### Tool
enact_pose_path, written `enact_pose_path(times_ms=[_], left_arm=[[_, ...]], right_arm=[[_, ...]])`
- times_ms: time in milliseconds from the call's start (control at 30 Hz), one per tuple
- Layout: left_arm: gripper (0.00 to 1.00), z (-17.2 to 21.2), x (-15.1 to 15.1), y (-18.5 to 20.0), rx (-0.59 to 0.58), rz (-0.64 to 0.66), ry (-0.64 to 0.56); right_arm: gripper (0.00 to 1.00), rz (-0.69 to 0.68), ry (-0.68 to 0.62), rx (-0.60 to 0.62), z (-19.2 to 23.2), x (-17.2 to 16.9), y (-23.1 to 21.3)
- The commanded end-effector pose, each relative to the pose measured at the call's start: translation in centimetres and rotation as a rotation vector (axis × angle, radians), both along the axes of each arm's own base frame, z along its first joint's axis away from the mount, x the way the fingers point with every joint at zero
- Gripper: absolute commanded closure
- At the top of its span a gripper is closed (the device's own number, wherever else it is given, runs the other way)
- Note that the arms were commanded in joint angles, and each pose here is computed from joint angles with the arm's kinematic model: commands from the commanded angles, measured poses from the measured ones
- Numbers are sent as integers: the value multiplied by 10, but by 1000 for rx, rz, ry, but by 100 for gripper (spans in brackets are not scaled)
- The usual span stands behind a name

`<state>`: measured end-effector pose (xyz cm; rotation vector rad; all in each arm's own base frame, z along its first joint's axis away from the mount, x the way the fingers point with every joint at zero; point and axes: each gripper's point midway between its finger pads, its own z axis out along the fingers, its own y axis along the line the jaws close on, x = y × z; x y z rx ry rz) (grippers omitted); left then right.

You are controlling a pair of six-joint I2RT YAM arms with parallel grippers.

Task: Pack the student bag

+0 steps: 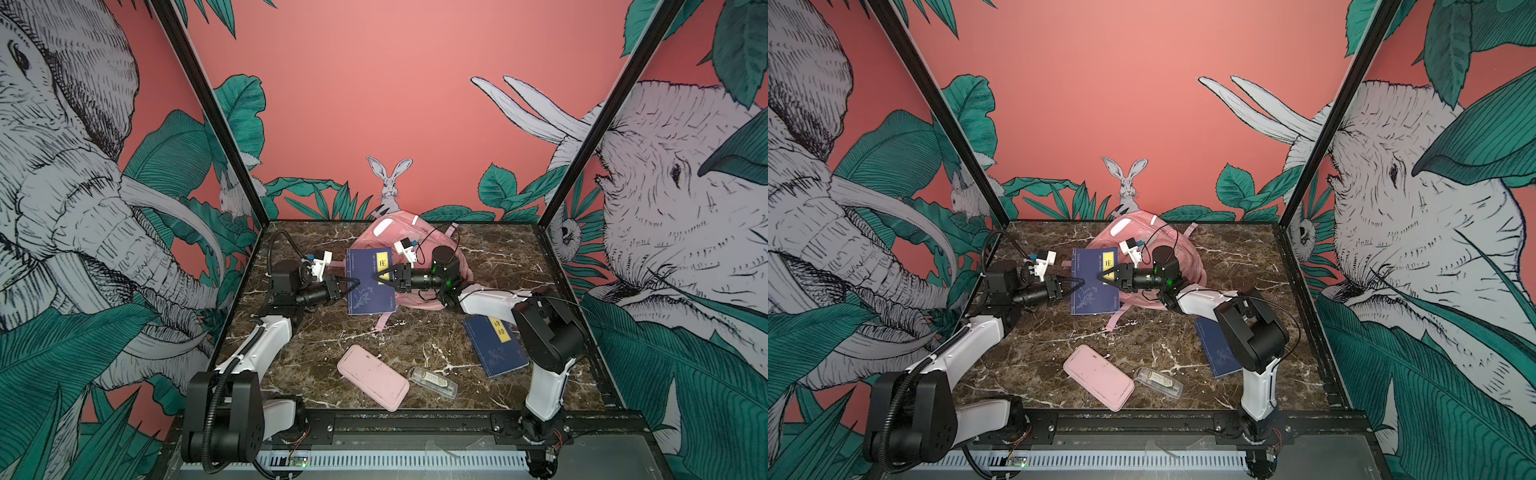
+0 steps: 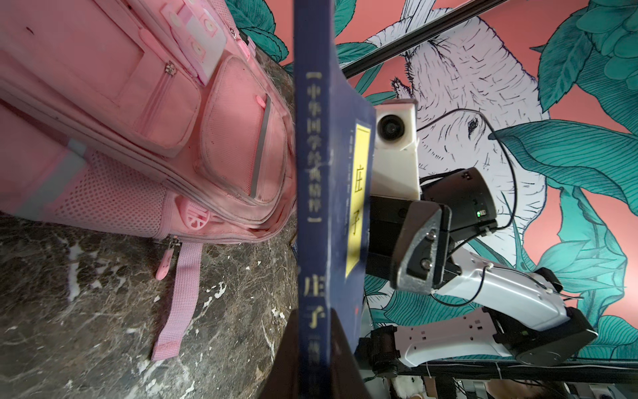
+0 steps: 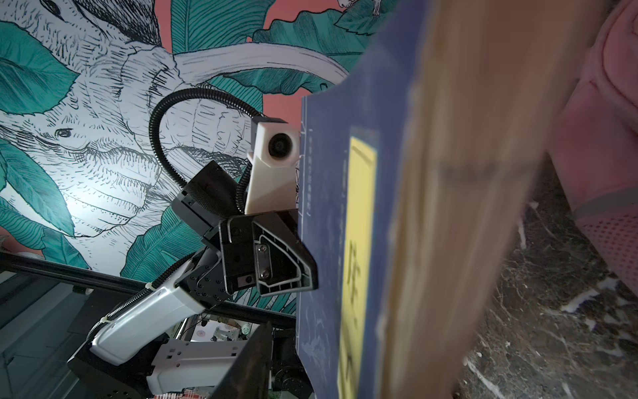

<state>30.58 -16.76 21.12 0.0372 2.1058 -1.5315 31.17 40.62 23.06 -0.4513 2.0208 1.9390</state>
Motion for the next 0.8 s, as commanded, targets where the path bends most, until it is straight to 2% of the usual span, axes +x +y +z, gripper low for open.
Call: enact_pose_path(times_ms=[0, 133, 300, 400, 600, 767], left_arm=[[100, 7, 1, -1, 20, -8, -32], [100, 2, 1, 0, 38, -2, -20], [100, 2, 2, 1, 52, 2, -17], [98, 0, 2, 2, 58, 7, -10], [80, -3, 5, 4, 69, 23, 0], [58, -3, 5, 4, 79, 27, 3]], right_arm=[[65, 12, -93, 55, 31, -7, -5], [74, 11, -96, 71, 37, -6, -5], [78, 8, -94, 71, 37, -7, -6], [85, 8, -95, 68, 38, -9, -7], [96, 3, -97, 60, 38, -10, -9], [100, -12, -96, 49, 39, -7, -12]])
